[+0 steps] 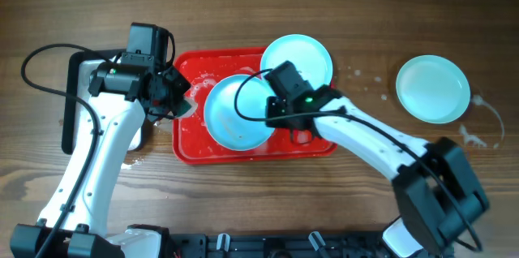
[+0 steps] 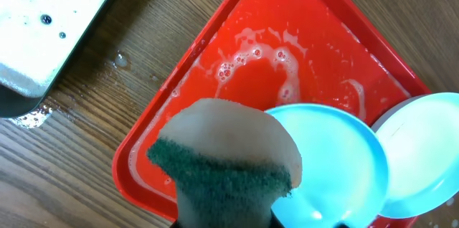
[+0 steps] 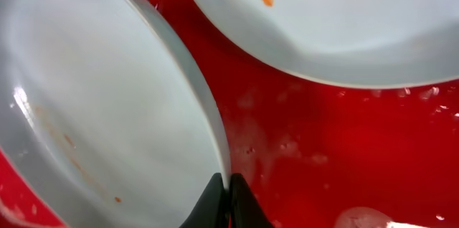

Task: Clean dirty plates on tray and stack at the side
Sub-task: 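Move the right gripper back and grasp the lower plate's rim, then bring the left-held sponge onto the plate held by the right gripper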

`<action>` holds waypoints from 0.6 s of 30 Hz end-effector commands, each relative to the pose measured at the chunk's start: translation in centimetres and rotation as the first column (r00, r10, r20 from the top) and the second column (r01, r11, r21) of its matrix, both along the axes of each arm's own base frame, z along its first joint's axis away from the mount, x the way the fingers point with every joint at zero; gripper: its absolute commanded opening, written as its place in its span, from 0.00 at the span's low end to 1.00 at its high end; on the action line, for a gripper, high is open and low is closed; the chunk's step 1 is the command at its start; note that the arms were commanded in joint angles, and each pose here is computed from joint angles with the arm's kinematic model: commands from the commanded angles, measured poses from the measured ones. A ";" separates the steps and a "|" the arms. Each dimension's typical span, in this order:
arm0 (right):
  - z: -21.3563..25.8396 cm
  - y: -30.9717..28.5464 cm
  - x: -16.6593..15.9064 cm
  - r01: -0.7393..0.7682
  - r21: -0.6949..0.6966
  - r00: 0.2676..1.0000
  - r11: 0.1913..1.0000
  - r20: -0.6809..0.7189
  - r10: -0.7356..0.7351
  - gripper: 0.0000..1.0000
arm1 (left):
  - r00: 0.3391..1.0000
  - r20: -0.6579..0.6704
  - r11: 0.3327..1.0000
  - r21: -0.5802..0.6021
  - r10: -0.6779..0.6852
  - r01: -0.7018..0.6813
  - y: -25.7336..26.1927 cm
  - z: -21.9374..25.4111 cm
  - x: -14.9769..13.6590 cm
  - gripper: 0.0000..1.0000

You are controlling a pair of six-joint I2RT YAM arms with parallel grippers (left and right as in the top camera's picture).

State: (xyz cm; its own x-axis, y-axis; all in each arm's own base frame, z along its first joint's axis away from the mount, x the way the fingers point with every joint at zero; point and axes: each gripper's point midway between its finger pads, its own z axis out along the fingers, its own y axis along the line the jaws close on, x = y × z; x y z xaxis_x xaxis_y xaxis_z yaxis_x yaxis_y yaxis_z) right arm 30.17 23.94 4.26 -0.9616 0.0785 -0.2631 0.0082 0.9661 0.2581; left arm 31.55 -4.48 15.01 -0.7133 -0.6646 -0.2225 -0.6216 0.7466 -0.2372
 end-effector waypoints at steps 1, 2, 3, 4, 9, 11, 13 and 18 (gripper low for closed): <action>-1.2 0.6 0.4 0.119 -0.017 0.993 0.993 -0.025 -0.120 0.05 | 1.000 -0.010 1.000 0.015 -0.013 0.013 0.0 -0.4 0.0 0.04; -1.8 0.9 0.0 0.122 -0.017 0.991 0.992 -0.044 -0.123 0.04 | 1.000 -0.018 1.000 0.016 -0.013 0.013 0.1 -0.6 -0.2 0.04; -2.0 1.2 -0.2 0.117 -0.012 0.992 0.993 -0.055 -0.118 0.04 | 1.000 -0.021 1.000 0.017 -0.013 0.013 0.1 -0.8 -0.3 0.04; -2.0 1.6 -0.4 0.108 -0.002 0.992 0.994 -0.059 -0.108 0.12 | 1.000 -0.026 1.000 0.017 -0.013 0.013 0.1 -1.0 -0.4 0.04; -2.0 3.1 -2.1 0.062 0.040 0.991 0.997 -0.117 -0.057 0.31 | 1.000 -0.014 1.000 0.016 -0.013 0.013 0.0 -0.9 -0.1 0.04; -2.1 3.1 -2.1 0.056 0.027 0.993 0.998 -0.105 -0.053 0.33 | 1.000 -0.011 1.000 0.014 -0.013 0.013 0.0 -0.9 0.0 0.04; -1.8 2.7 -1.0 0.061 0.001 0.997 0.998 -0.049 -0.061 0.36 | 1.000 -0.010 1.000 0.015 -0.013 0.013 0.0 -0.9 0.0 0.04; -0.1 3.2 2.3 -0.063 -0.055 0.987 0.996 0.143 0.070 0.57 | 1.000 -0.010 1.000 0.015 -0.013 0.013 0.0 -0.9 0.0 0.04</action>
State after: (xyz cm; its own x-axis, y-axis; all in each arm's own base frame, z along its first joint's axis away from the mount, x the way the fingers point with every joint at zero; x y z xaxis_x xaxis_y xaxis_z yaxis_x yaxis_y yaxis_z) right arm 29.69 26.79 2.68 -0.9606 0.0896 -0.2631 0.0187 0.9653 0.2605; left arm 31.71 -4.51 14.75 -0.7118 -0.6648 -0.2267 -0.6199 0.7463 -0.2422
